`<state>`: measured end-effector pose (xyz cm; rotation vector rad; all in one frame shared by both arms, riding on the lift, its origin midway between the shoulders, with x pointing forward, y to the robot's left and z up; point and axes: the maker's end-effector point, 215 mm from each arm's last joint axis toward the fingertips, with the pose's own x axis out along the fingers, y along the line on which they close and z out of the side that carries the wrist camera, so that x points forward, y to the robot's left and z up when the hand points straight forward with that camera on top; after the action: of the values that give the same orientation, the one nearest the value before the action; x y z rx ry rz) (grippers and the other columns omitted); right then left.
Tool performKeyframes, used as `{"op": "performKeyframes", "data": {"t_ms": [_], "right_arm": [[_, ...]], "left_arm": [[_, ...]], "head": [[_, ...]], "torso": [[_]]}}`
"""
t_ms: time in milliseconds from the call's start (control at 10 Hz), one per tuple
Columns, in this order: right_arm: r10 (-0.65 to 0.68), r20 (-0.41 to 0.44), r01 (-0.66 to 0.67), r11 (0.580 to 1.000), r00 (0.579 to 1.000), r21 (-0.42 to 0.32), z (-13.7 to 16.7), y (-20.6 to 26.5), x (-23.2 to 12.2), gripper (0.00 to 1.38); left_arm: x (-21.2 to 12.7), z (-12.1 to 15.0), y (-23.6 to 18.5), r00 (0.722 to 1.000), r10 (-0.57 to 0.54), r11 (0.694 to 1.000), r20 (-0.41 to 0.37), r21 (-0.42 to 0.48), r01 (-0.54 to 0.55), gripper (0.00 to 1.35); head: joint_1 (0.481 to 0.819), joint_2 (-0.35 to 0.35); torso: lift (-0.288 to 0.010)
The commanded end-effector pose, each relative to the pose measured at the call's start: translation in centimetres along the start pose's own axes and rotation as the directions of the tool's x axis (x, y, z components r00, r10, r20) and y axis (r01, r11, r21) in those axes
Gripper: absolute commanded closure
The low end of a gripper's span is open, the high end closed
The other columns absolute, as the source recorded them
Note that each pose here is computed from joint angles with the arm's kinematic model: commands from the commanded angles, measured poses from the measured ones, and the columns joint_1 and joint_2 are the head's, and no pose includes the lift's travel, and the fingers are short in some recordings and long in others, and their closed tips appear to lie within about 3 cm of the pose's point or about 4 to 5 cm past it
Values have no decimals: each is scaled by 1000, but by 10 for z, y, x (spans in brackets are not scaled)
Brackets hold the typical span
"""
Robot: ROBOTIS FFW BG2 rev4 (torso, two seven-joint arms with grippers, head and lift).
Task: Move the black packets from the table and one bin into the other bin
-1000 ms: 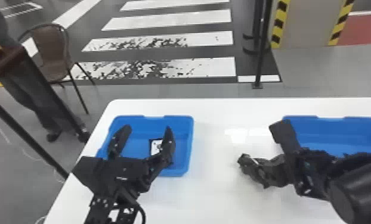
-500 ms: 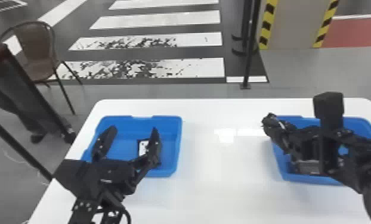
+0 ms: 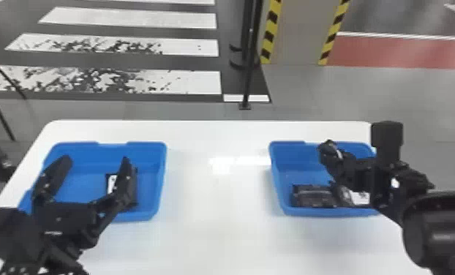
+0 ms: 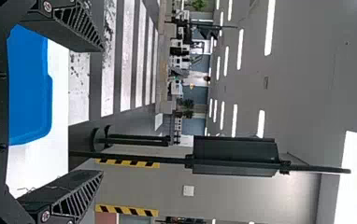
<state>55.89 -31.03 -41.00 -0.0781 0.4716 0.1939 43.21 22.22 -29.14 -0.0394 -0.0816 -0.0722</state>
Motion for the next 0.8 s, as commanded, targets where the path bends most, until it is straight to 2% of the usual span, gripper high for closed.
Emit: {"op": "performKeyframes", "data": {"t_ms": [0, 200, 300, 500, 700], "right_arm": [[8, 85, -9, 1000, 996, 14, 8, -8, -6, 621], [-12, 186, 9, 1000, 982, 14, 17, -8, -48, 395], [-17, 247, 9, 999, 969, 32, 19, -4, -71, 338], [1, 322, -28, 997, 947, 78, 16, 15, -99, 326], [47, 340, -93, 989, 939, 119, 6, 37, -121, 328]], "left_arm": [[0, 4, 0, 1000, 0, 1000, 10, 3, 0, 96], [-1, 4, 1, 1000, 2, 1000, 13, 3, -3, 91], [-1, 4, 2, 1000, 5, 1000, 15, 3, -5, 91], [0, 5, 2, 1000, 4, 1000, 18, 8, -5, 91], [2, 9, 1, 1000, 2, 1000, 27, 15, -2, 91]], "head": [[695, -98], [695, -105], [695, -110], [695, -116], [695, -107]], "torso": [[-110], [-110], [-110], [-110], [-110]]}}
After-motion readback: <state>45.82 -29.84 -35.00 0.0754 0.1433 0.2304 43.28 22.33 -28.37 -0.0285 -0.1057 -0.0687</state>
